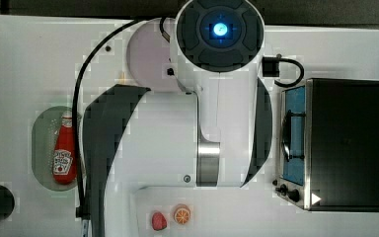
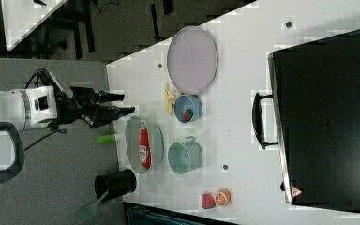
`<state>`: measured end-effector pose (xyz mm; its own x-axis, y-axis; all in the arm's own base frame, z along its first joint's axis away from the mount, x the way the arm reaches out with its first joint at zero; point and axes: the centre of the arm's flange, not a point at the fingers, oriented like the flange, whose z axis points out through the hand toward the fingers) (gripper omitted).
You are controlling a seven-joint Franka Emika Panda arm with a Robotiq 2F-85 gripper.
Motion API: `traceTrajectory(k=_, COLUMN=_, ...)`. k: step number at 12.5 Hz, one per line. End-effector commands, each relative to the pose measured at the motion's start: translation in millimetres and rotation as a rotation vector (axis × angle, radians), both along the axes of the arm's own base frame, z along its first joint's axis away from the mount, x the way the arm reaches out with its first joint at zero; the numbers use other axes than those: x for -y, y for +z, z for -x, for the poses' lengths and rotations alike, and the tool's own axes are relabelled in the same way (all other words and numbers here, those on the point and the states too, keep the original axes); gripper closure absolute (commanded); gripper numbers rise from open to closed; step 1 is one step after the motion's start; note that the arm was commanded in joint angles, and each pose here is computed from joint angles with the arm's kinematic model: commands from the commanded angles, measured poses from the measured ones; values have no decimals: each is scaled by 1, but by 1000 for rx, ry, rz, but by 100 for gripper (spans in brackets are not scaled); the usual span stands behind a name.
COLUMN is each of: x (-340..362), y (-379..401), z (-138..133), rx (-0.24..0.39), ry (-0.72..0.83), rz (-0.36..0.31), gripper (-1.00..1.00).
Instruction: Pick ketchup from strainer and place it on the table
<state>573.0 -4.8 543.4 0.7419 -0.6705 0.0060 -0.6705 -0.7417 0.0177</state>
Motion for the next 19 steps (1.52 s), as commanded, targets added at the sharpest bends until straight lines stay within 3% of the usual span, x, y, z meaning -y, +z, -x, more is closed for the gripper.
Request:
traceTrajectory(k=1, x=6, y=51, z=39, rx=-5, ry=-39, rz=-23, gripper=-59)
traceTrajectory(k=3, x=-17, y=48, z=37, rx=-8, ry=2, rz=-26, gripper=-99)
traceTrajectory(k=7, x=-124, y=28, z=41, rx=-44, ry=198, rz=-21, gripper=-100)
traceTrajectory(k=11, x=-245, y=5, z=65, rx=-55, ry=420, rz=-31, gripper=-100)
traceTrajectory(k=15, x=-340, y=-47, z=106, rx=-149, ry=618, rz=-55, gripper=-100)
traceTrajectory(k=19, x=-390, y=-122, z=134, rx=-161, ry=633, rz=-93, gripper=-100)
